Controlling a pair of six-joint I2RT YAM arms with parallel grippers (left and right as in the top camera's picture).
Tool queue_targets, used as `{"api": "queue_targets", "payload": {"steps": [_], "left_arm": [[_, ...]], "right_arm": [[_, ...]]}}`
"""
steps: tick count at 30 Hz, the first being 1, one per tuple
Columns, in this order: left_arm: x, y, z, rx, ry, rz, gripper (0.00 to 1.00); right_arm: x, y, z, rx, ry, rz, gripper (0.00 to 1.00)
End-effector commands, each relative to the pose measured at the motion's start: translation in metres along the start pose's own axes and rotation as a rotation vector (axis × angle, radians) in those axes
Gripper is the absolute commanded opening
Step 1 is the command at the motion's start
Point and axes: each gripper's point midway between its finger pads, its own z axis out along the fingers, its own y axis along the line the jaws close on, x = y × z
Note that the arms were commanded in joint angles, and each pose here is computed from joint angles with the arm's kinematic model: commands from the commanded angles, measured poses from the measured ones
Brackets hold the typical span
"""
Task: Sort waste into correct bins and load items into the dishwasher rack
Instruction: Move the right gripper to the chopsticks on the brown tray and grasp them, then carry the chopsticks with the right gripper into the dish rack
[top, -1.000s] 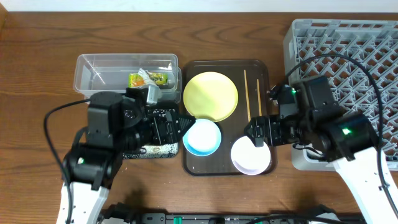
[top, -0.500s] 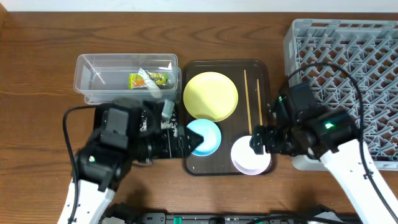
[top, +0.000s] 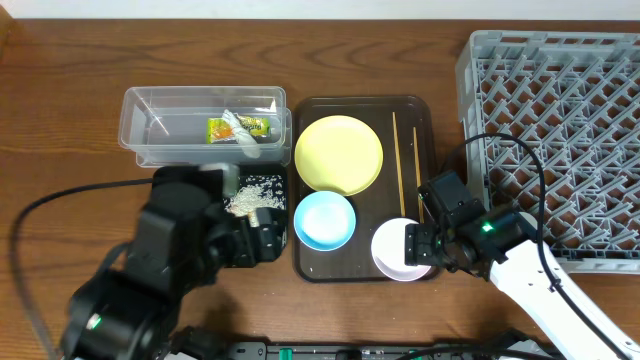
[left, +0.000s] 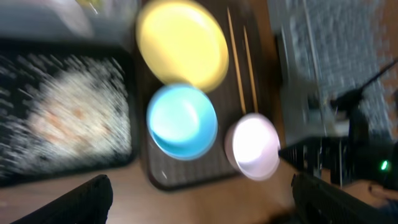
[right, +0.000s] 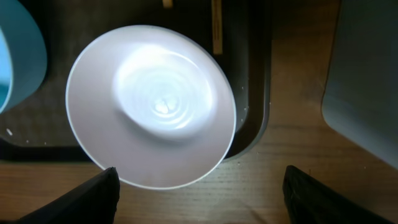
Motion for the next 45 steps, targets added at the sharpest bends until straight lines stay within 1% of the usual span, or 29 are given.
{"api": "queue_targets", "payload": {"steps": [1,4,5,6,8,11,15,19,24,26,30,33,36,40,42,45], "left_arm": [[-0.018,0.015,-0.019,-0.099,-0.126,0.014,0.94],[-0.017,0.015,-0.023,-0.094,-0.135,0.015,0.94],[-0.015,0.016,-0.024,-0.096,-0.132,0.015,0.94],[-0.014,0.016,-0.024,-0.098,-0.127,0.014,0.94],[-0.013,0.017,-0.024,-0.102,-0.122,0.014,0.94],[-0.013,0.018,-0.023,-0.104,-0.119,0.014,0.94],[-0.013,0.018,-0.023,-0.103,-0.120,0.014,0.94],[-0.013,0.018,-0.023,-0.104,-0.119,0.014,0.94],[-0.013,0.018,-0.023,-0.104,-0.119,0.013,0.94],[-0.013,0.018,-0.023,-0.104,-0.119,0.013,0.94],[-0.013,0.018,-0.023,-0.104,-0.119,0.013,0.94],[-0.013,0.018,-0.023,-0.104,-0.119,0.013,0.94],[-0.013,0.018,-0.023,-0.104,-0.119,0.013,0.94],[-0.013,0.018,-0.023,-0.104,-0.119,0.014,0.94],[-0.013,0.018,-0.023,-0.104,-0.119,0.013,0.94],[-0.013,0.018,-0.023,-0.104,-0.119,0.013,0.94]], "right_arm": [[-0.004,0.004,0.000,-0.017,-0.024,0.021,0.82],[-0.007,0.012,-0.001,-0.055,-0.030,0.020,0.78],[-0.009,0.013,-0.001,-0.061,-0.039,0.018,0.79],[-0.011,0.015,-0.001,-0.070,-0.046,0.000,0.83],[-0.014,0.022,-0.002,-0.103,-0.060,-0.039,0.86],[-0.019,0.031,-0.004,-0.145,-0.074,-0.065,0.87],[-0.032,0.032,-0.012,-0.146,-0.092,-0.088,0.86],[-0.061,0.032,-0.020,-0.136,-0.112,-0.085,0.76],[-0.101,0.032,-0.002,-0.074,-0.158,-0.071,0.73],[-0.110,0.035,0.014,-0.068,-0.155,-0.070,0.73],[-0.124,0.032,0.045,-0.015,-0.153,-0.063,0.70],[-0.132,0.026,0.063,0.039,-0.161,-0.058,0.66],[-0.134,0.023,0.081,0.065,-0.145,-0.058,0.65],[-0.132,0.021,0.098,0.084,-0.117,-0.059,0.60],[-0.132,0.020,0.106,0.089,-0.107,-0.058,0.53],[-0.131,0.020,0.114,0.093,-0.099,-0.044,0.49]]}}
